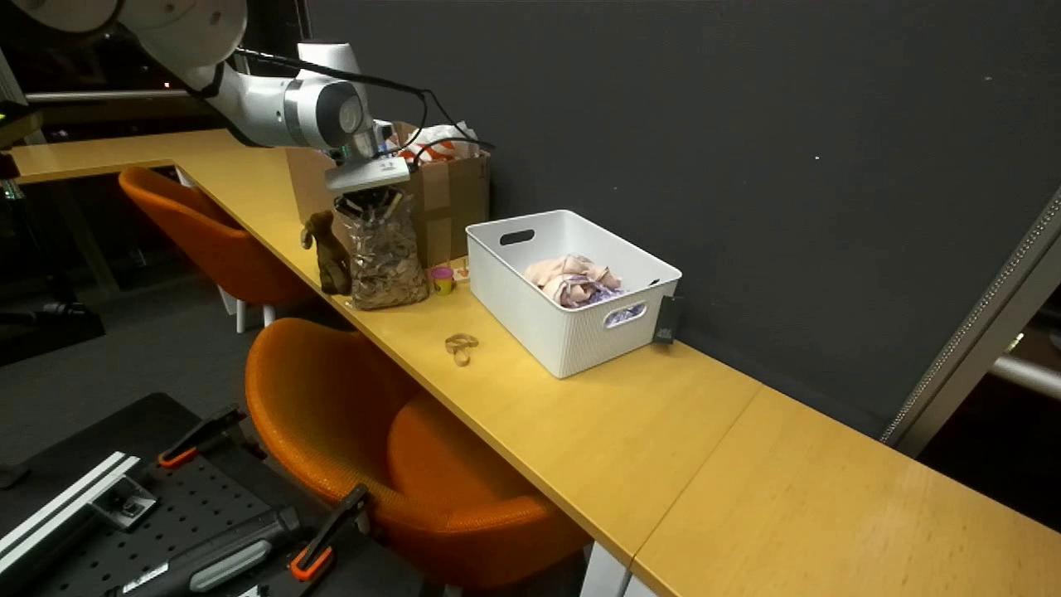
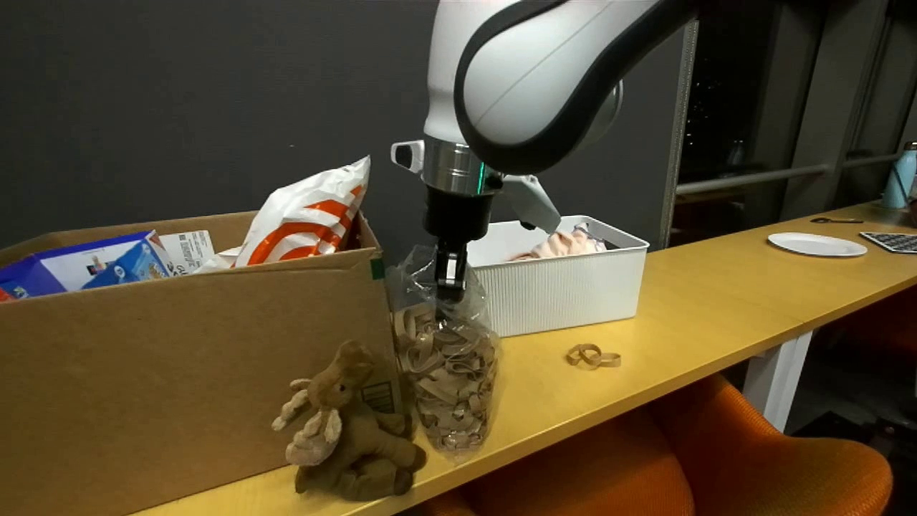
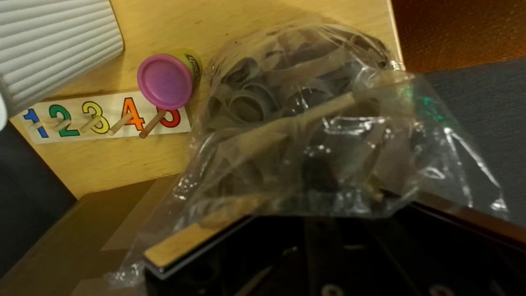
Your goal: Put some rubber bands on the counter
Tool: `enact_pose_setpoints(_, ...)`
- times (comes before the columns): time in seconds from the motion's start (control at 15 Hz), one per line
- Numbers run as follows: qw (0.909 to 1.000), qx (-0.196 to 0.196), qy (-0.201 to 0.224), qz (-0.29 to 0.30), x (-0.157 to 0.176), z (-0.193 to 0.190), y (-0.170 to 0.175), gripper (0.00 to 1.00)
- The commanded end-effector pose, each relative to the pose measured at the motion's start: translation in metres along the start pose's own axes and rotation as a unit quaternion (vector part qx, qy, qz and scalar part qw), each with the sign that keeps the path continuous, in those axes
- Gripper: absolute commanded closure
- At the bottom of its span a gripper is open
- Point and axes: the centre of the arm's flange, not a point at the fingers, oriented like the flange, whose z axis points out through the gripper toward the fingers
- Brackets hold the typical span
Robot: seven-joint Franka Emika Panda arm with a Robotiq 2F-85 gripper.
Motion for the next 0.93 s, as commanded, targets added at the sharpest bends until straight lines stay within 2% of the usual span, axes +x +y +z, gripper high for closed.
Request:
enact_pose_setpoints(0.0, 0.9992, -0.015, 0.023, -0.028, -0.002, 0.003, -0.001, 0.68)
enact_pose_setpoints(0.27, 0.9984, -0.020, 0.036, -0.038, -0.002, 0.006, 0.002, 0.40)
enact_pose_setpoints(0.6, 0.9992, -0.008, 0.027, -0.029, -0.017, 0.032, 0.013, 0.04)
enact_pose_setpoints(0.67, 0.9993, -0.007, 0.026, -0.026, -0.021, 0.037, 0.015, 0.01)
enact_pose_setpoints(0.87, 0.9995, -0.006, 0.025, -0.017, -0.030, 0.048, 0.022, 0.00)
